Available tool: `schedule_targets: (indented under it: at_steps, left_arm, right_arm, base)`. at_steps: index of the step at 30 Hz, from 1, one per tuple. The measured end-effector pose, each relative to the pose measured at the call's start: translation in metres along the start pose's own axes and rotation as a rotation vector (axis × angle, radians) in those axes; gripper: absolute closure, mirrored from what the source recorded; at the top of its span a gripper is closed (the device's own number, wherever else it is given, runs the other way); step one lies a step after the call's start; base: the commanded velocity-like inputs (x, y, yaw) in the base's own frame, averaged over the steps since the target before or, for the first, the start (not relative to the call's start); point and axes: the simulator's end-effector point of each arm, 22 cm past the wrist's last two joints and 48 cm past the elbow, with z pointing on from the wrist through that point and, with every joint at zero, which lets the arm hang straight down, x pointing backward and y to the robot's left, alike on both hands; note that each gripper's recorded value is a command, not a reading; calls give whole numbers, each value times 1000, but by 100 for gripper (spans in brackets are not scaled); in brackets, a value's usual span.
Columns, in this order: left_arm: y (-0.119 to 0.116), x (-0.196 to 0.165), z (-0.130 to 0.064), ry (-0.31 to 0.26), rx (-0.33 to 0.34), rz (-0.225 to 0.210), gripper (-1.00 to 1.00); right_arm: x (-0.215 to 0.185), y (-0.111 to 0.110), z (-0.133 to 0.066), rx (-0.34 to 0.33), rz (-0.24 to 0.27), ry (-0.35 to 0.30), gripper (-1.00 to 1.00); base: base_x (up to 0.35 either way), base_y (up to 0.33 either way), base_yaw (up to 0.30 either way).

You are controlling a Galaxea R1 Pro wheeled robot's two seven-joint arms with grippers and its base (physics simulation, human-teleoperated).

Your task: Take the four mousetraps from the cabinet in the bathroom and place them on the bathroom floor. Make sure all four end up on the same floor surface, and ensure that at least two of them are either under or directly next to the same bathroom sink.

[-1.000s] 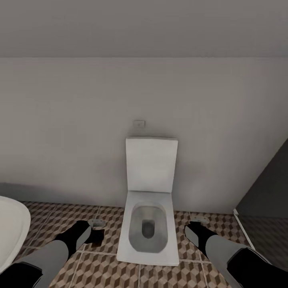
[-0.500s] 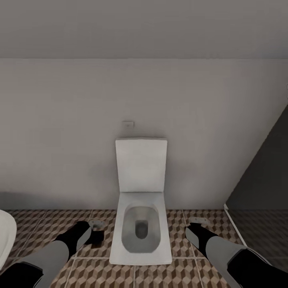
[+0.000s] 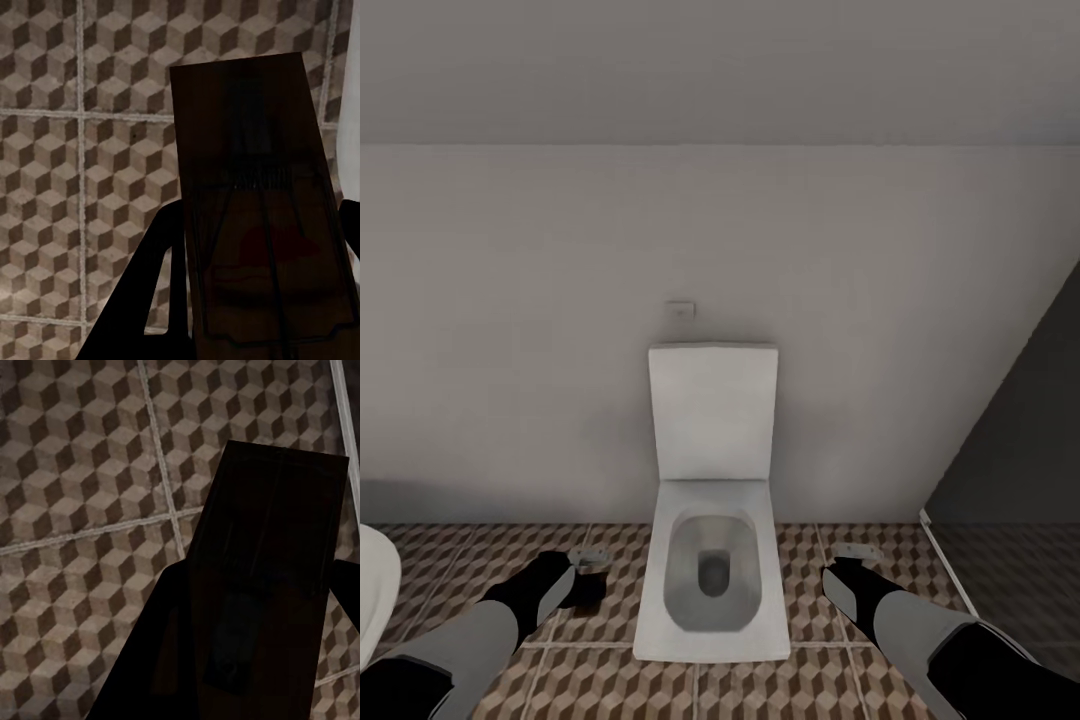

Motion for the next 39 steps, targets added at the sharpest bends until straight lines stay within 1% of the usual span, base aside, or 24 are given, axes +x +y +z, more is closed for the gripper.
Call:
schedule_targets:
  at_steps: [7,28,33,34,35,36,37,39]
  left_arm:
    - [2,5,12,2,-1,-6,100]
    - [-3,18,48,2,1,-2,100]
    - [-3,26,57,15,2,-4,100]
    - [-3,27,59,16,1,-5,100]
    - [-2,29,61,19,1,-6,100]
    - [-3,30,63,21,2,-9,100]
    - [-3,31,65,21,3,-10,100]
    - [-3,33,69,23,3,-10,100]
  right_arm:
    - [6,3,11,0,0,0,100]
    - [24,10,44,2,0,0,100]
    - [29,13,52,0,-1,-1,100]
    - [30,15,53,-5,-2,-1,100]
    - [32,21,55,-32,-5,0,100]
    - [34,36,56,-105,-10,4,100]
    - [36,44,57,-144,-14,5,100]
    - [37,44,63,-180,-15,6,100]
  base:
    - [0,0,0]
    - [0,0,0]
    - [0,0,0]
    - [0,0,0]
    - [0,0,0]
    - [0,0,0]
    - [0,0,0]
    - [0,0,0]
